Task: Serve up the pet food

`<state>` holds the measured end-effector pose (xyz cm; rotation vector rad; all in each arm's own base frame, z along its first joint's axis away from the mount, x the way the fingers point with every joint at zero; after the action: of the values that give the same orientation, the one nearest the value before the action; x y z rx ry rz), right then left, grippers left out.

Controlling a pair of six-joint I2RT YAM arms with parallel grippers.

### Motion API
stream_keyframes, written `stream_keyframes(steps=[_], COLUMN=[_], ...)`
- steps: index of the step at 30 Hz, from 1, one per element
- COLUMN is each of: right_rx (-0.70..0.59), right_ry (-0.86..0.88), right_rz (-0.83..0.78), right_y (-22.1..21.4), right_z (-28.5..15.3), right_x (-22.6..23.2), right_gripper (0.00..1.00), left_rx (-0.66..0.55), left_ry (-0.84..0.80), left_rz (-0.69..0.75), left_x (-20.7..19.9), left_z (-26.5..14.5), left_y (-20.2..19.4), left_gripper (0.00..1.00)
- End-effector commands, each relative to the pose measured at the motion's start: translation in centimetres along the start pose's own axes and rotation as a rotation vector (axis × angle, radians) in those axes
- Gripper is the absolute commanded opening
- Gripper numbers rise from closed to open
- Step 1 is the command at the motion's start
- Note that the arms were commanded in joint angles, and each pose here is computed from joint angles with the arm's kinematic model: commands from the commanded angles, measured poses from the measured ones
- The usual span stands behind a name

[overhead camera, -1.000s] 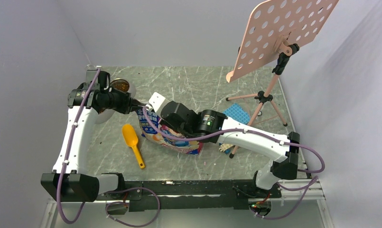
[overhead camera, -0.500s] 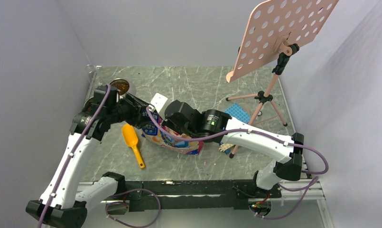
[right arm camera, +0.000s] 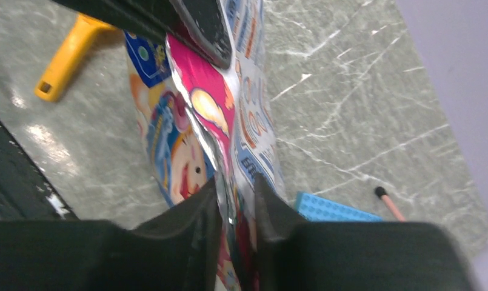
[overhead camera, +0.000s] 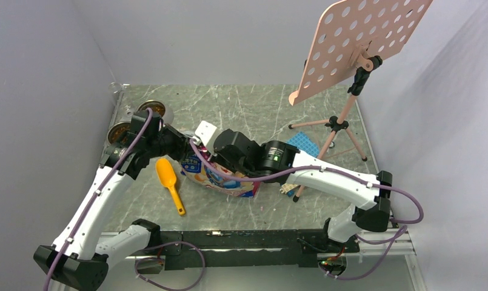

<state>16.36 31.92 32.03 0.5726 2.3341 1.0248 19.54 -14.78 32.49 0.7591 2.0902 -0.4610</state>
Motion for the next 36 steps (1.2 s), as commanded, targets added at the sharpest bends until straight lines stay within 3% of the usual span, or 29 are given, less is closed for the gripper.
stream_keyframes(steps=[1,4,6,16,23,30,36], right_rx=[0.015,0.035,0.037,-0.072,-0.041,-0.036,-0.12], right_ry=[-0.091,-0.132,-0.186,-0.206,-0.258,-0.116,-0.064], right_rz=[-0.04,-0.069,-0.066,0.06,0.076,0.071,0.077], right_y=[-1.0,-1.7,-2.2,-5.4,-7.1,-5.3,0.1], right_z=[-2.6,-2.9,-3.4,-7.9,-9.2,-7.6,-3.9], right_x=[-2.2,-2.8,-3.4,-5.0,-5.8,-3.9,-2.2], right_gripper=[0.32,0.28,0.0,0.0,0.0,0.0,0.5], left_rx=[-0.065,-0.061,-0.061,-0.122,-0.137,-0.084,-0.041], left_ry=[0.024,0.047,0.048,0.062,0.094,0.071,0.06], left_rz=[-0.237,-0.252,-0.268,-0.297,-0.301,-0.255,-0.282], left_x=[-1.7,-1.9,-2.0,-1.3,-1.2,-2.6,-1.9], left_z=[-0.7,-1.0,-1.1,-2.0,-1.9,-1.9,-1.5], left_y=[0.9,1.1,1.4,4.0,5.8,4.3,2.5], left_gripper=[0.0,0.0,0.0,0.0,0.0,0.0,0.0])
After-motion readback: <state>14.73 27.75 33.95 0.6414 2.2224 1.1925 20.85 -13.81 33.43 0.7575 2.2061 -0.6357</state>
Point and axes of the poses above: each gripper's point midway between its finger pads, its own z axis out along the fingers, its own x axis along the line the jaws close on, y = z × x, the point moved 7 cm from there along -z, back along the fingers, and after that the axes turned 3 degrees about z, right-handed, at the moved point
